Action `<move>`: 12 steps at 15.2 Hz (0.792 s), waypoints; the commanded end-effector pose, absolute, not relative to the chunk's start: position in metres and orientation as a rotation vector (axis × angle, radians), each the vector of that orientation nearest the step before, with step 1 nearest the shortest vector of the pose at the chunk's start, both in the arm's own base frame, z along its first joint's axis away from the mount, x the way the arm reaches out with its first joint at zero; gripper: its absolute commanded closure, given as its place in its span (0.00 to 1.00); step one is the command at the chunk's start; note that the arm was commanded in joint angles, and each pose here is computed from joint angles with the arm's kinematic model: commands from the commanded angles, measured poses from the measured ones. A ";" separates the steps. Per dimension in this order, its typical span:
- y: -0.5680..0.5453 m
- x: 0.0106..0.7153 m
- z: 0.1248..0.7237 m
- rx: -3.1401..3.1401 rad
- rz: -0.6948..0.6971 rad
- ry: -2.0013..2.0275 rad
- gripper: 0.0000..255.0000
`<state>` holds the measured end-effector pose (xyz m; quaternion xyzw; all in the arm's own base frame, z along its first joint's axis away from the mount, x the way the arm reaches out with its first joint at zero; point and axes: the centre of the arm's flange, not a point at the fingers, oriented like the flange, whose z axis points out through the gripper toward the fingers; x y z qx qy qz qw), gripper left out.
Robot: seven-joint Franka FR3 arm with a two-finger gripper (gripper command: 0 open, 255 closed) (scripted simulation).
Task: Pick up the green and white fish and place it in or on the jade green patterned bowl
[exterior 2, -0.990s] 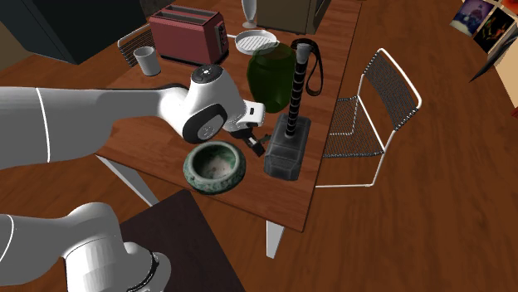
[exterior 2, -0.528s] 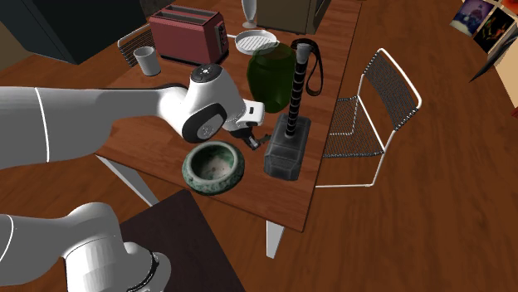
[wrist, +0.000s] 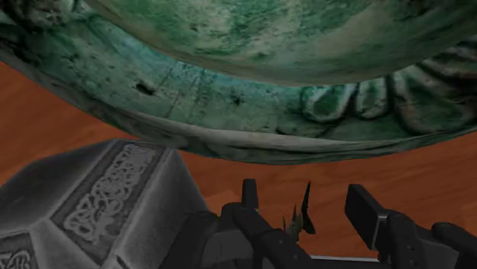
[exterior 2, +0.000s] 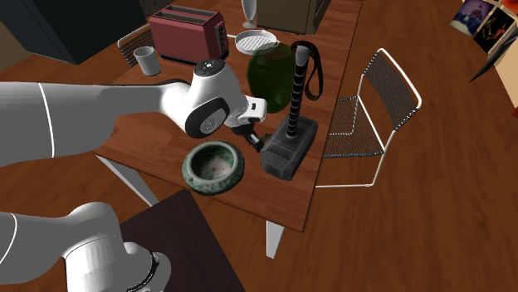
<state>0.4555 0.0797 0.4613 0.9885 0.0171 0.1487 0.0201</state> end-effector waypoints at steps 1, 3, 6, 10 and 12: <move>0.088 0.482 0.478 3.032 0.310 0.089 0.00; 0.103 0.519 0.495 2.978 0.133 0.135 0.00; 0.104 0.528 0.488 2.965 0.095 0.145 0.00; 0.101 0.530 0.467 2.965 0.095 0.145 0.00; 0.099 0.530 0.459 2.965 0.095 0.145 0.00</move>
